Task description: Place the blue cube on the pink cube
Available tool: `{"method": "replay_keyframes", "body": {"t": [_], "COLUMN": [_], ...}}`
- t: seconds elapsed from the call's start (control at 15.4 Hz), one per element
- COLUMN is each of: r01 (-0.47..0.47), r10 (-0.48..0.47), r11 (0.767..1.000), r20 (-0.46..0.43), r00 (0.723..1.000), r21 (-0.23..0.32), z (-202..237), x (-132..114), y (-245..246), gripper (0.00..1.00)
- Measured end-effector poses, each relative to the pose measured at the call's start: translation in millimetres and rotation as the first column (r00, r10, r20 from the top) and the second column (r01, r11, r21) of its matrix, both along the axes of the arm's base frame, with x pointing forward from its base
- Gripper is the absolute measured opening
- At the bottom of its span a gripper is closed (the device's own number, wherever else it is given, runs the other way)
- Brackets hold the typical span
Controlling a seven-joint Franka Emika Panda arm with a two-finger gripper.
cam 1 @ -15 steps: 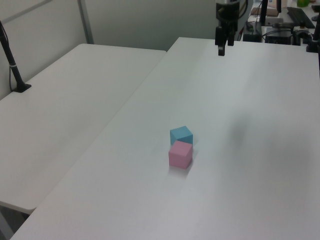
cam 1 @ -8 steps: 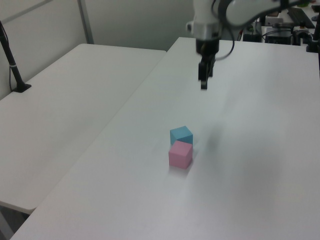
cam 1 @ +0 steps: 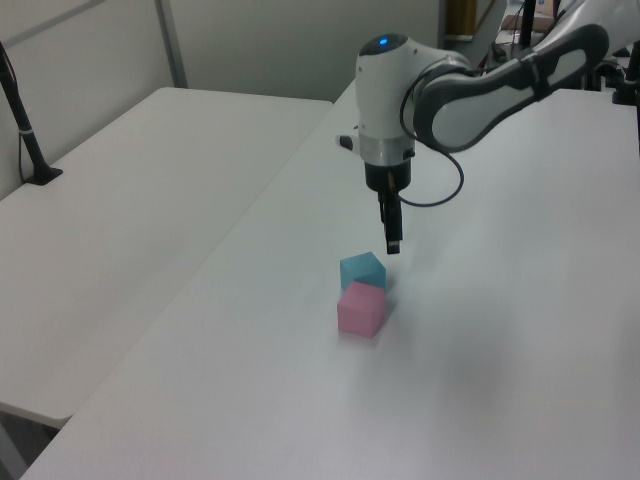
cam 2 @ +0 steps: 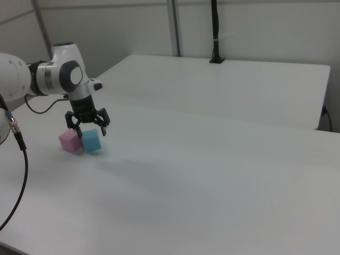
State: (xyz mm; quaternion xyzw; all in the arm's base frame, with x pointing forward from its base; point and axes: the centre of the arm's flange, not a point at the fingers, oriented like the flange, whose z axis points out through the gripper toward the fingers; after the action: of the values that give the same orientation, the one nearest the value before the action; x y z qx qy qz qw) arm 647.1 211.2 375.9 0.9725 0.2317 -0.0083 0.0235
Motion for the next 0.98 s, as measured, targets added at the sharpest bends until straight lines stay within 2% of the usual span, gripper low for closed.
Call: {"method": "replay_keyframes", "body": {"t": [0.2,0.39,0.59,0.65,0.78,0.98], "r01": [-0.075,-0.108,-0.111,-0.108,-0.100,-0.066], "r10": [0.076,0.109,0.111,0.108,0.101,0.067], "r11": [0.997,0.994,0.994,0.994,0.995,0.998], "r20": [0.013,0.036,0.057,0.062,0.076,0.113], "r00": [0.997,0.993,0.992,0.992,0.992,0.991], "r21": [-0.035,-0.026,-0.011,-0.010,-0.008,-0.006], "z": [-19.5,-40.2,-51.7,-52.4,-46.4,-13.9], "x": [-2.8,-1.3,4.3,6.0,10.4,17.7], "y": [23.2,41.0,43.5,42.1,38.3,26.7], "gripper": [1.00,1.00,0.81,0.81,0.63,0.61]}}
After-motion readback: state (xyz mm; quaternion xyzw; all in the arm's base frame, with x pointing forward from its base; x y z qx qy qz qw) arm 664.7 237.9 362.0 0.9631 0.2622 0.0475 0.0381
